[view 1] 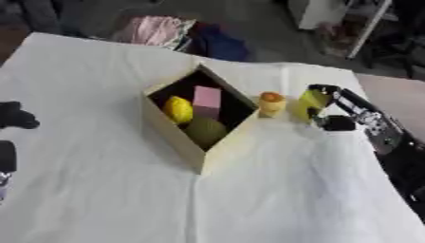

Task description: Pick up objects on the table and place them in the box.

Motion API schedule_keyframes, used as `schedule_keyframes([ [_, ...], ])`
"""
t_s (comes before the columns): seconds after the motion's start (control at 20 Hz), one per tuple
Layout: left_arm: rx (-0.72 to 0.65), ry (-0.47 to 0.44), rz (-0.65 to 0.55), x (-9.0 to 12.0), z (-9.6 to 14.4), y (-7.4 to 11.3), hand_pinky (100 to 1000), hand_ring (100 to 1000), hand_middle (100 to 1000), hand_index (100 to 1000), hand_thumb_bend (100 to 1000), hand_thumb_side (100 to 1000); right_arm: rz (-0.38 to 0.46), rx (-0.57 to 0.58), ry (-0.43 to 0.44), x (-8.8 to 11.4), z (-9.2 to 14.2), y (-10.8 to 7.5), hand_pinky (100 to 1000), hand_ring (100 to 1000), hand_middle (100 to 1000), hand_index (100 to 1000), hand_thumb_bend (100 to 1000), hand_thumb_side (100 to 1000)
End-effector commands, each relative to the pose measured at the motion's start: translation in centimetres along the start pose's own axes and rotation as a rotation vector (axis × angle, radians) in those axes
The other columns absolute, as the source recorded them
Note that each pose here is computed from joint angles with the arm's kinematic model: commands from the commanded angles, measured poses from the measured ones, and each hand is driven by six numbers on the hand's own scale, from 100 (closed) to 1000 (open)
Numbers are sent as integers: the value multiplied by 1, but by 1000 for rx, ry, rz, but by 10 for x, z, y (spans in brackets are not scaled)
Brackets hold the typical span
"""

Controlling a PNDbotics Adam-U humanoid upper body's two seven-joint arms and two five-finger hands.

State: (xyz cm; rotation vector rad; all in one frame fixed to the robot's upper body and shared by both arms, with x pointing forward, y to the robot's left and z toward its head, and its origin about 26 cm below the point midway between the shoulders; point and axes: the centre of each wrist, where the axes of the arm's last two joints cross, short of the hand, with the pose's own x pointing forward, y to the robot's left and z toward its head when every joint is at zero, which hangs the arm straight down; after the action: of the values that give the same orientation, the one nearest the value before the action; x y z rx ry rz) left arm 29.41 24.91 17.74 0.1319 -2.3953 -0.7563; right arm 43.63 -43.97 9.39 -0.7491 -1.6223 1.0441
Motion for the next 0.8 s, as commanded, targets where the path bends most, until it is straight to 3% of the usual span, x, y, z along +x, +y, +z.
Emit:
schedule_keyframes([
  [0.05,-1,-22,-6,4,-3,3,784,686,650,827,100,552,34,-41,11,-3,4,-11,569,544,602,894,100,198],
  [0.45,6,-14,-2,4,-1,3,783,685,649,826,100,555,34,-171,-79,7,-3,-39,486,464,564,866,100,211],
  [0.8,9,0,6,3,1,3,782,683,648,826,100,559,-35,-218,-249,31,-17,-76,466,449,544,849,100,250],
])
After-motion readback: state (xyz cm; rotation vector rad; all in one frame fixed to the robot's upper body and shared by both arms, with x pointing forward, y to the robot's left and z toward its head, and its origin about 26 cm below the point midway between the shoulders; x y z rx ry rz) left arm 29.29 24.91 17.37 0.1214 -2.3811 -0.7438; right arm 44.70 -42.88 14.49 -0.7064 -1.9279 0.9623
